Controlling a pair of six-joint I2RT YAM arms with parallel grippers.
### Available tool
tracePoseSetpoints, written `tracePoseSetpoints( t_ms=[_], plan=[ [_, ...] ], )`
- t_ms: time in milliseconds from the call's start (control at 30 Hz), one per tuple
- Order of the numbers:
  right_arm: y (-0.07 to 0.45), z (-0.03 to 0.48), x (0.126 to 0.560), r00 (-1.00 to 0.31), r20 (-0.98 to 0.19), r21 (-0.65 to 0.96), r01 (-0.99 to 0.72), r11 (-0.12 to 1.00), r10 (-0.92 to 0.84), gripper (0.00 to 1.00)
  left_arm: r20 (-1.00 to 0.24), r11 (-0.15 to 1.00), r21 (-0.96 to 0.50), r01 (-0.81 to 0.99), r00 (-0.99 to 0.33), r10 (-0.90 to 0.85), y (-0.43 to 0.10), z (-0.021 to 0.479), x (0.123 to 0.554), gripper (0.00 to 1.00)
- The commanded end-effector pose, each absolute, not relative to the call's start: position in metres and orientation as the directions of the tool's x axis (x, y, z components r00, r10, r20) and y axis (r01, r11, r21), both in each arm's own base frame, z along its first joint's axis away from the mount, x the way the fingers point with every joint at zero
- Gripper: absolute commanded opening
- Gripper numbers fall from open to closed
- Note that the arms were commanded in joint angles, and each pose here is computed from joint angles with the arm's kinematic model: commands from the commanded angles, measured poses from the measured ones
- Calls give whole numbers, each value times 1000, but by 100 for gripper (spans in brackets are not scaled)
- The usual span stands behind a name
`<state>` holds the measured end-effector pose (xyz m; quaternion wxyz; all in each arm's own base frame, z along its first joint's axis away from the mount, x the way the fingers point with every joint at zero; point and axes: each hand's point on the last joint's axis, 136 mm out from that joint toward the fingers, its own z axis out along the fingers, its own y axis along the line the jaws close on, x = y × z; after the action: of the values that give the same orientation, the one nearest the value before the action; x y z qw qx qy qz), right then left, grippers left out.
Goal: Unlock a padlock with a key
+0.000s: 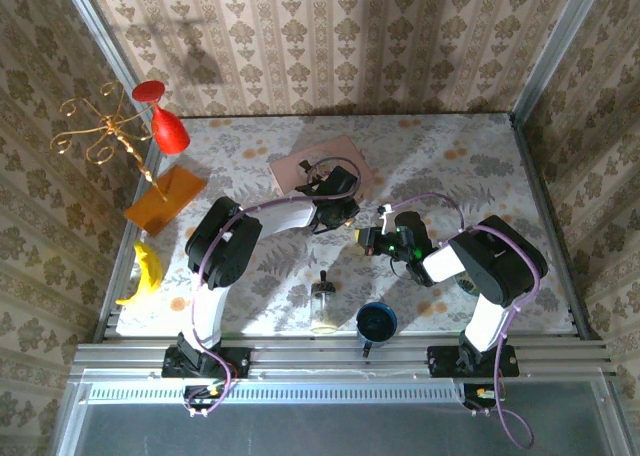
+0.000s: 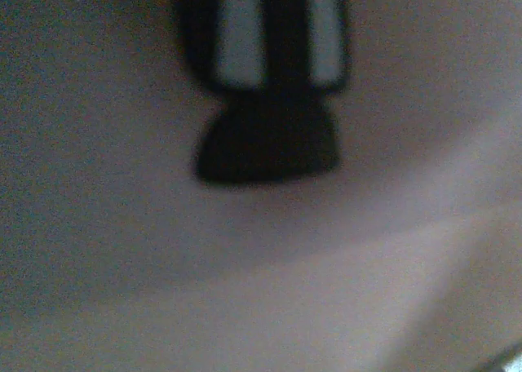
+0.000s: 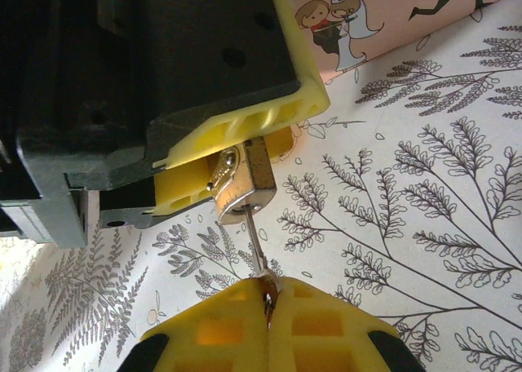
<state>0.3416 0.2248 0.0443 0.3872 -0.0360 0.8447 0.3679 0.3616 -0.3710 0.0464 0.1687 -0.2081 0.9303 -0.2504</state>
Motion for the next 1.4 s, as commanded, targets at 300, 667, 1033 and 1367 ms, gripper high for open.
tracePoseSetpoints(
  t_ms=[300,667,1033,1367],
  plan=[
    [234,53,357,-664,-702,597,-350,722,257,0,-147,730,-604,-319,-856,-495,-384,58,360,4],
    [237,60,363,-651,-709,598,-350,721,271,0,-139,734,-602,-314,-864,-484,-384,57,357,2],
    [243,69,368,-657,-718,569,-368,736,227,0,-126,738,-602,-305,-876,-465,-388,56,351,0],
    [243,77,372,-648,-711,600,-357,716,273,0,-110,737,-607,-298,-887,-449,-391,55,347,0]
  ],
)
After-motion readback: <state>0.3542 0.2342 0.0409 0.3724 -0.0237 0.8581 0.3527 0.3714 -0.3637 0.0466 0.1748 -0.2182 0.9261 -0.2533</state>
